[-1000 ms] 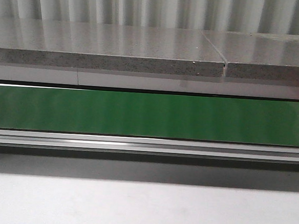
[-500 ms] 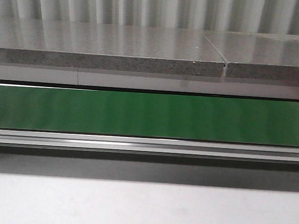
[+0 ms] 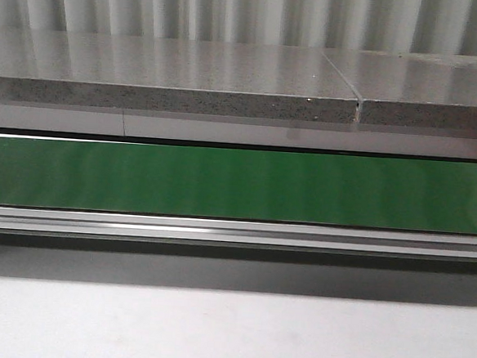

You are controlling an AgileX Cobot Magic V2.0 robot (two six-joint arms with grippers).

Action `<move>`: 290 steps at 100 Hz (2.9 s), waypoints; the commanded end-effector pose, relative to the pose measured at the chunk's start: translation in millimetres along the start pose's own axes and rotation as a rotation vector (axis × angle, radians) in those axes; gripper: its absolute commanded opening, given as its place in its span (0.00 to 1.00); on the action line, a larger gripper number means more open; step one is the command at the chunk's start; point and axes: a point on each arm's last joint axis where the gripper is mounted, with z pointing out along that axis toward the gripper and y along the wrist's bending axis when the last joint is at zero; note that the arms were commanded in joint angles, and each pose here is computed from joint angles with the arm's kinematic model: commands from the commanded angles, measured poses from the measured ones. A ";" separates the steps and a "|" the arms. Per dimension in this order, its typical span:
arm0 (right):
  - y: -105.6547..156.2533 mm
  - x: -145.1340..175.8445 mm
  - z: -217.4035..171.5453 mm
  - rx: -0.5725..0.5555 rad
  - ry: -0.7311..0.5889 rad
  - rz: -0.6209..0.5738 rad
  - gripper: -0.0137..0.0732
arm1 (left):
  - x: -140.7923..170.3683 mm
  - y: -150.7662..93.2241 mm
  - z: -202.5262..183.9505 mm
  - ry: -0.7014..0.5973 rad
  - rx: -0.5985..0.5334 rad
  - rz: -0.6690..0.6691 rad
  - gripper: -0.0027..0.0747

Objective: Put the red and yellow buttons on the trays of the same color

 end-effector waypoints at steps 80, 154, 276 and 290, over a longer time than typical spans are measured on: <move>59.3 22.8 -159.4 -0.102 -0.220 -0.273 0.48 | -14.3 0.0 -3.6 -0.094 0.003 -0.011 0.01; 111.3 148.2 -253.0 -0.295 -0.318 -0.712 0.08 | -14.3 0.0 -3.6 -0.094 0.003 -0.011 0.01; -2.9 307.6 -302.1 -0.429 -0.694 -0.759 0.08 | -14.3 0.0 -3.6 -0.094 0.003 -0.011 0.01; -3.9 308.9 -301.4 -0.429 -0.691 -0.760 0.08 | -15.1 0.2 -3.7 -0.104 0.001 -0.011 0.01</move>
